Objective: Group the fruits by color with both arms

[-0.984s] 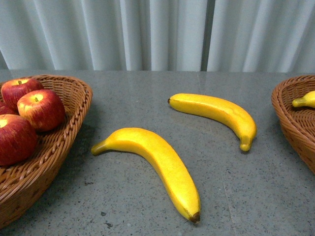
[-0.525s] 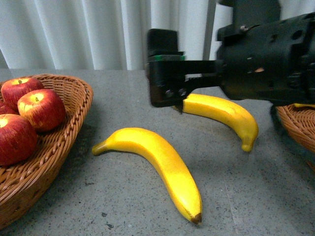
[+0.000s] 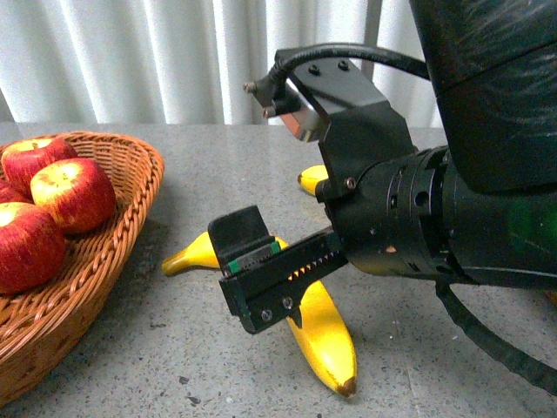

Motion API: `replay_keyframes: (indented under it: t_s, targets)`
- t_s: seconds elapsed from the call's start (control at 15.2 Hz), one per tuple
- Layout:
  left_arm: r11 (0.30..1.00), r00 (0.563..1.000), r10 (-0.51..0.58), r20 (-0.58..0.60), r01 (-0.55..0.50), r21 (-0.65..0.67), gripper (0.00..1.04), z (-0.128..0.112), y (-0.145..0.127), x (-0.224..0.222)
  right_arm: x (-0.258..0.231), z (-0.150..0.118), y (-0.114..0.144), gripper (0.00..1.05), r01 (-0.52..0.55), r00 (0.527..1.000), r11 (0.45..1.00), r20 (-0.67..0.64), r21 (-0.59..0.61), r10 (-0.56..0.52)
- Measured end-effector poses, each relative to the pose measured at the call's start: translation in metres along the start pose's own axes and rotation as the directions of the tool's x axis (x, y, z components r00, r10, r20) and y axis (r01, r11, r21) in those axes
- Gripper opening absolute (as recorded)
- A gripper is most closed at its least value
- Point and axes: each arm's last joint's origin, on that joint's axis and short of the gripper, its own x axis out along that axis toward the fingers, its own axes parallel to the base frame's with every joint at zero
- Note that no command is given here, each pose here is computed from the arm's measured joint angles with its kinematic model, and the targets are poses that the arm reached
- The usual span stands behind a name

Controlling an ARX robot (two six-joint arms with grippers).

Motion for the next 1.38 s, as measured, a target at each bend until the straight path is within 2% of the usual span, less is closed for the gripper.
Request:
replay_keyframes:
  t_s: [0.46, 0.59, 0.79, 0.98, 1.12, 1.38]
  targets:
    - [1.000, 1.000, 0.000, 0.000, 0.000, 0.000, 0.98, 0.000, 0.000, 0.000, 0.016, -0.031, 0.008, 0.98, -0.010, 0.991, 0.999, -0.131, -0.047, 0.004]
    - [1.000, 1.000, 0.000, 0.000, 0.000, 0.000, 0.98, 0.000, 0.000, 0.000, 0.016, -0.034, 0.009, 0.98, -0.006, 0.992, 0.997, -0.127, -0.072, -0.004]
    - [1.000, 1.000, 0.000, 0.000, 0.000, 0.000, 0.98, 0.000, 0.000, 0.000, 0.016, -0.035, 0.009, 0.68, -0.003, 0.991, 0.997, -0.134, -0.073, -0.007]
    - [1.000, 1.000, 0.000, 0.000, 0.000, 0.000, 0.98, 0.000, 0.000, 0.000, 0.013, -0.032, 0.003, 0.35, -0.010, 0.992, 1.000, -0.125, -0.022, 0.007]
    - [1.000, 1.000, 0.000, 0.000, 0.000, 0.000, 0.98, 0.000, 0.000, 0.000, 0.004, -0.021, -0.011, 0.32, -0.017, 0.998, 0.998, -0.062, 0.054, 0.021]
    - [1.000, 1.000, 0.000, 0.000, 0.000, 0.000, 0.98, 0.000, 0.000, 0.000, -0.059, 0.018, -0.084, 0.32, 0.048, 0.984, 0.975, 0.156, 0.219, -0.083]
